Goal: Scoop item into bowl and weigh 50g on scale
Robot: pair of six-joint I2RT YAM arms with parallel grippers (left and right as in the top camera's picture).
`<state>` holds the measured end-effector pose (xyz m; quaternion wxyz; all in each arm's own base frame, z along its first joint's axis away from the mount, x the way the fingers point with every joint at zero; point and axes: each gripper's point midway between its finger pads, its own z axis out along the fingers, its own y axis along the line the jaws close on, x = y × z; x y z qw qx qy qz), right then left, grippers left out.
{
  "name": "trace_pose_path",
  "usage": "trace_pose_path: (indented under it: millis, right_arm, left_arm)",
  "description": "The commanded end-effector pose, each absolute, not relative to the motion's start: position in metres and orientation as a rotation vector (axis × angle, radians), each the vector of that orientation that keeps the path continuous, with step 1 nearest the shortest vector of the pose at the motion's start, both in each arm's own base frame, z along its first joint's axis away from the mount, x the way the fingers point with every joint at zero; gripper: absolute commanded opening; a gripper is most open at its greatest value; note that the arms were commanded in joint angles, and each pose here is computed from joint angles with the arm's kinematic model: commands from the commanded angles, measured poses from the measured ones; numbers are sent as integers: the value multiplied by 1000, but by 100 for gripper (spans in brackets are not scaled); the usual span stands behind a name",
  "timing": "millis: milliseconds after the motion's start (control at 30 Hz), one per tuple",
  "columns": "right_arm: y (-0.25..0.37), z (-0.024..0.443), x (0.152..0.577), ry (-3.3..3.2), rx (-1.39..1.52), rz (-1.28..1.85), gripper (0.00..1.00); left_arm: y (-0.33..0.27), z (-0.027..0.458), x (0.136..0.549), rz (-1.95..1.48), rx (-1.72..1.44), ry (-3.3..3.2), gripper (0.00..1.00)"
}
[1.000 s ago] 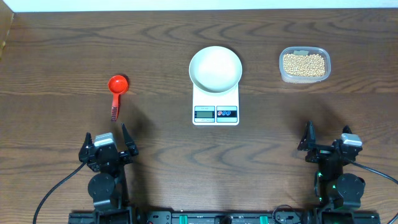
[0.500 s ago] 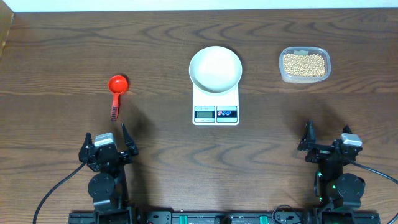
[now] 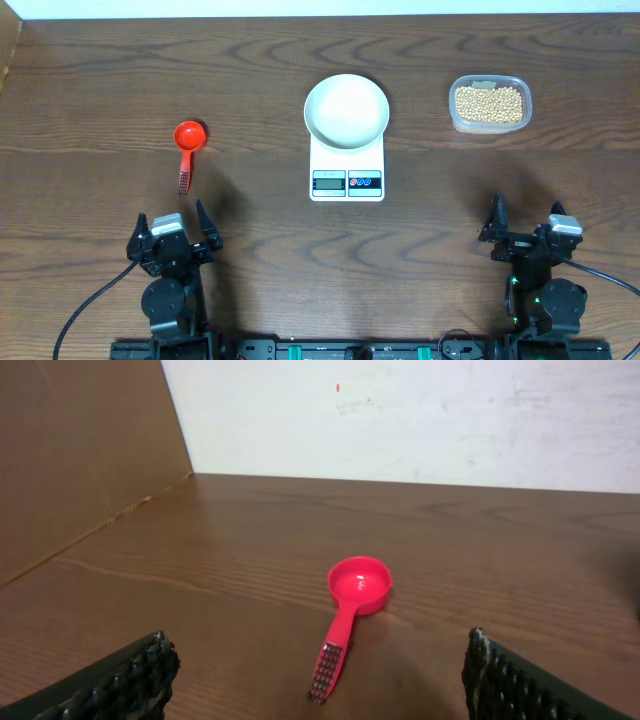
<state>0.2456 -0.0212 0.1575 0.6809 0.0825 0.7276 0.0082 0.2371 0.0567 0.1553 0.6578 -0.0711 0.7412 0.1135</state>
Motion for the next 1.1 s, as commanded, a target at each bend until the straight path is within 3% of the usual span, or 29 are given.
trace_pose_path:
  millis: [0,1067]
  right_arm:
    - [-19,157,245,1632,183,28,99]
    - [-19,157,245,1632,183,28,99]
  left_arm:
    - [55,140,238,256,-151,1714,93]
    - [55,184,251,243,-140,1737,93]
